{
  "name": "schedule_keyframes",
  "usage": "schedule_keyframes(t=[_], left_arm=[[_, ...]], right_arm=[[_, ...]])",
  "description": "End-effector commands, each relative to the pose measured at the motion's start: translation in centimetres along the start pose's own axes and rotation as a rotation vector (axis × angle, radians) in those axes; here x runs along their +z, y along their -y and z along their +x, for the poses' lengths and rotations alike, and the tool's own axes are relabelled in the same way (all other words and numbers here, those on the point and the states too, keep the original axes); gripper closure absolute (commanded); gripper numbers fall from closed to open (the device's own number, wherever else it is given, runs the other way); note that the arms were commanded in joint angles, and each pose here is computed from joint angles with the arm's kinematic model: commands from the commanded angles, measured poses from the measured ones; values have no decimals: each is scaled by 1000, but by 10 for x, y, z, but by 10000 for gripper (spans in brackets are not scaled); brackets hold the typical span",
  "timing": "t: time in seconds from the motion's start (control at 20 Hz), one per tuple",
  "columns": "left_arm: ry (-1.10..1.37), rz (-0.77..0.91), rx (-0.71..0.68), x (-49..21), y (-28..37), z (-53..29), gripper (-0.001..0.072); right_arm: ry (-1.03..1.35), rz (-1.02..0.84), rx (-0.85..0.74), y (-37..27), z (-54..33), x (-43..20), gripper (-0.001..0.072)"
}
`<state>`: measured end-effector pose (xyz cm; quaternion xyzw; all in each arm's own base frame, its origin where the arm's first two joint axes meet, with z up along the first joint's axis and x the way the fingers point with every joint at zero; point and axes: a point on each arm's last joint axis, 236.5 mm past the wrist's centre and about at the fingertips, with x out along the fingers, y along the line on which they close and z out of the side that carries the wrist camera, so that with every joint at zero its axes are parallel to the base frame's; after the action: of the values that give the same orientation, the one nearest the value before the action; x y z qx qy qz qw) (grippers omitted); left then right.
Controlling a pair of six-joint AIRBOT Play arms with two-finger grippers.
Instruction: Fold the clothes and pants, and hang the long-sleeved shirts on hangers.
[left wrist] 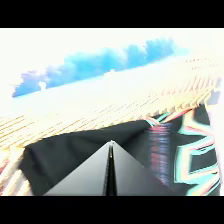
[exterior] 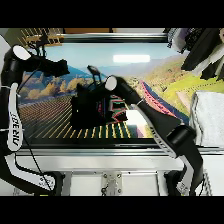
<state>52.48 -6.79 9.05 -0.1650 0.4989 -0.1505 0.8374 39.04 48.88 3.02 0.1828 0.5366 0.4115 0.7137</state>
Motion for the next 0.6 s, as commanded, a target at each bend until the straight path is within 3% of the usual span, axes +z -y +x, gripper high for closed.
schedule_keyframes(t=[0.0, 0.15, 0.25, 0.3, 0.4, 0.55], left_arm=[[39, -20, 21, 8, -14, -25, 700], [66, -9, 23, 12, -9, -39, 700], [85, 2, 20, 13, -2, -48, 700], [100, 5, 19, 11, 2, -50, 700], [124, -5, 21, -4, 8, -49, 700], [56, -11, 15, -54, 17, -34, 700]], right_arm=[[111, -29, 183, -43, 66, -6, -4], [116, -86, 274, -64, 46, 1, 7], [93, -149, 233, -46, 13, 13, 8], [84, -176, 187, -29, -7, 20, 11], [73, -162, 49, 22, -54, 29, 115], [50, -44, -239, 136, -137, 17, 135]])
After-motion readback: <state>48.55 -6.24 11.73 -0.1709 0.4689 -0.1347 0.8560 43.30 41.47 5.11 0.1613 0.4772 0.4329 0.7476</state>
